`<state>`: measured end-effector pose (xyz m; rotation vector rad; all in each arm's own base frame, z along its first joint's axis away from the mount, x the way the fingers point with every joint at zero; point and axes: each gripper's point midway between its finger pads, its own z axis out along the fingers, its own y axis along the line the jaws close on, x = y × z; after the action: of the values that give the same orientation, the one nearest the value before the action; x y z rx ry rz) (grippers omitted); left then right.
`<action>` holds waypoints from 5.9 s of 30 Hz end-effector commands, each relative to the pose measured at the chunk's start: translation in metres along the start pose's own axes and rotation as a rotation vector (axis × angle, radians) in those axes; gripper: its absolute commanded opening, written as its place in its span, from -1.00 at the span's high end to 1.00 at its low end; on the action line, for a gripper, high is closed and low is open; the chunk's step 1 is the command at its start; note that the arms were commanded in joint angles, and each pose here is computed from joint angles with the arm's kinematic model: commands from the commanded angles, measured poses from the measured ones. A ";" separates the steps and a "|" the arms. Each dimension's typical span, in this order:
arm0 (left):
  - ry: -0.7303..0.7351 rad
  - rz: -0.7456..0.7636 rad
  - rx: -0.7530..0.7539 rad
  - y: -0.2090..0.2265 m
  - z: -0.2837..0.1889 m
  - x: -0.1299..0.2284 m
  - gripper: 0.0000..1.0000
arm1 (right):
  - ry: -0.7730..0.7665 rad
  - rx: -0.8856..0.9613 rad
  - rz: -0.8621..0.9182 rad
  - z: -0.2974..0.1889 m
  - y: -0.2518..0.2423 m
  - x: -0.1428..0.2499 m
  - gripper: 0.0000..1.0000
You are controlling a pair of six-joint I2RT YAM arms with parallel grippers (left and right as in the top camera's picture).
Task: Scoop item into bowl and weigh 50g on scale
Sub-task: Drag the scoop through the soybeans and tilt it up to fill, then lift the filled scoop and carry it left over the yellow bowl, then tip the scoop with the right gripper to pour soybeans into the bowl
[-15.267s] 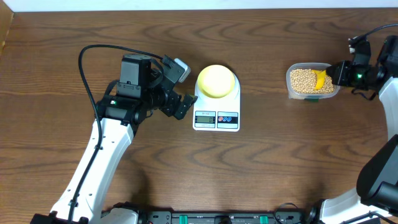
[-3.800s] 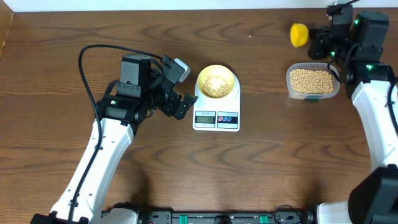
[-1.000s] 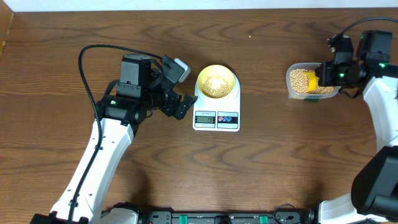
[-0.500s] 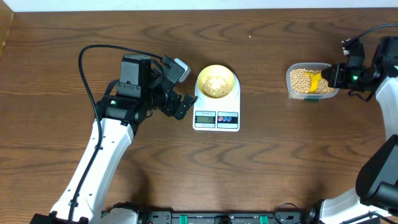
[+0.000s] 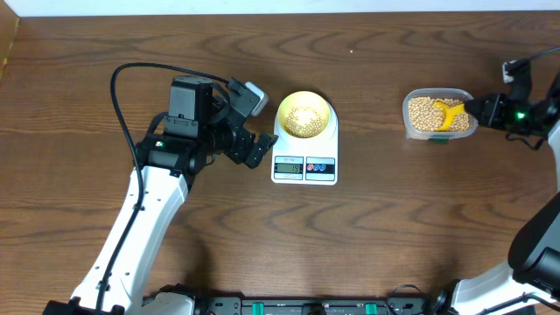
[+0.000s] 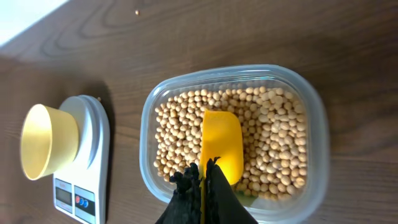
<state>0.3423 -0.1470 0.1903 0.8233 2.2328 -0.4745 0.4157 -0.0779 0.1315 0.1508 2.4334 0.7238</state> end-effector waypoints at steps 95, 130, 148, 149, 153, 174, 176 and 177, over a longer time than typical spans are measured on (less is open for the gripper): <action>-0.021 0.027 0.003 -0.003 -0.005 -0.006 -0.95 | 0.026 -0.591 0.201 0.031 0.168 -0.038 0.98; -0.021 0.027 0.003 -0.003 -0.005 -0.006 -0.95 | 0.034 -0.605 -0.256 0.082 0.260 0.004 0.98; -0.021 0.027 0.003 -0.003 -0.005 -0.006 -0.95 | -0.054 -0.613 -0.643 0.091 0.277 0.017 0.98; -0.021 0.027 0.003 -0.003 -0.005 -0.006 -0.95 | -0.058 -0.613 -0.655 0.091 0.277 0.017 0.98; -0.021 0.027 0.003 -0.003 -0.005 -0.006 -0.95 | -0.074 -0.613 -0.704 0.091 0.277 0.017 0.98; -0.021 0.027 0.003 -0.003 -0.005 -0.006 -0.95 | -0.133 -0.611 -0.893 0.091 0.277 0.017 0.98; -0.021 0.027 0.004 -0.003 -0.005 -0.006 -0.95 | -0.140 -0.611 -0.915 0.091 0.277 0.017 0.98; -0.021 0.027 0.004 -0.003 -0.005 -0.006 -0.95 | -0.143 -0.610 -0.924 0.091 0.277 0.017 0.98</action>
<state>0.3424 -0.1469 0.1902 0.8229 2.2333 -0.4744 0.4402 0.1986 0.2142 -0.9765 1.7738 0.9140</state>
